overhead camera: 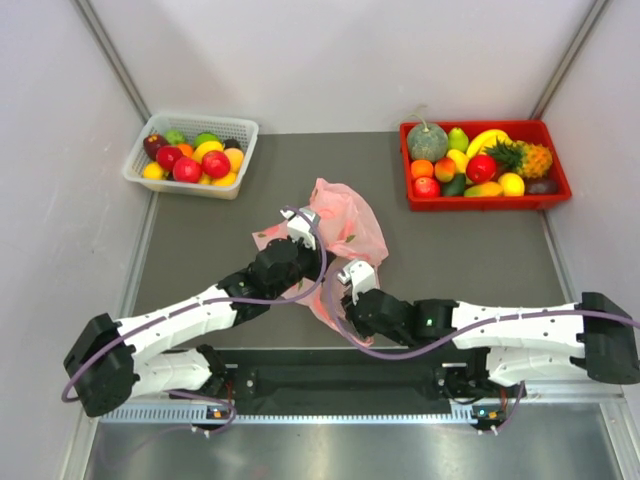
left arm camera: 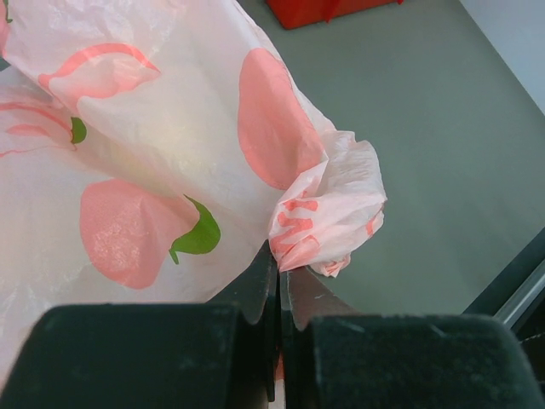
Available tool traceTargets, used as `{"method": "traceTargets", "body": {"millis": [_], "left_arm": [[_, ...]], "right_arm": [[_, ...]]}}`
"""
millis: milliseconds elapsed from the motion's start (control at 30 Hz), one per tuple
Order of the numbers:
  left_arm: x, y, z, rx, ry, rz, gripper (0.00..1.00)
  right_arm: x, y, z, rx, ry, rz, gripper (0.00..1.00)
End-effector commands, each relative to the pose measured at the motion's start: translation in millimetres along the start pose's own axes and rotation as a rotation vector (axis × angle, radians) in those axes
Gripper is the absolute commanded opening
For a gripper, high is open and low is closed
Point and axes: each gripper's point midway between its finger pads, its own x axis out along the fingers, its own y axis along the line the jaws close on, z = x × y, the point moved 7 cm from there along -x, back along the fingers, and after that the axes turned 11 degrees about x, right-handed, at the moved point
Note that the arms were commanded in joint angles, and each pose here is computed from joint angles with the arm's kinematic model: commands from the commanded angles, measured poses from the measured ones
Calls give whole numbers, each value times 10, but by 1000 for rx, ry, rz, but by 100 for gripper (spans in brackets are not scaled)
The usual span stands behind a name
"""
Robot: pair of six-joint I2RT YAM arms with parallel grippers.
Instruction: Untie the knot of the plastic bag and take out the fruit
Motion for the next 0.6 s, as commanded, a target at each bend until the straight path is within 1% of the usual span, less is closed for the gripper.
{"method": "traceTargets", "body": {"millis": [0,33,67,167,267,367,433,533,567], "left_arm": [[-50,-29,227,-42,-110,5,0],[-52,-24,232,-43,-113,9,0],[-58,-25,253,-44,-120,10,0],[-42,-38,284,-52,-121,10,0],[-34,-48,331,-66,-130,13,0],[-33,-58,400,-79,-145,18,0],[-33,-65,454,-90,-157,22,0],[-36,-88,536,-104,-175,16,0],[-30,-93,539,-108,-173,15,0]], "right_arm": [[-10,96,463,109,-265,-45,30],[-9,61,513,124,-310,-76,28],[17,64,561,130,-352,-71,26],[156,32,670,165,-392,-92,26],[327,-5,697,206,-417,-128,35],[499,-121,708,288,-469,-184,40],[595,-186,724,337,-495,-205,41],[835,-344,797,423,-562,-253,54],[878,-359,837,446,-580,-258,70]]}}
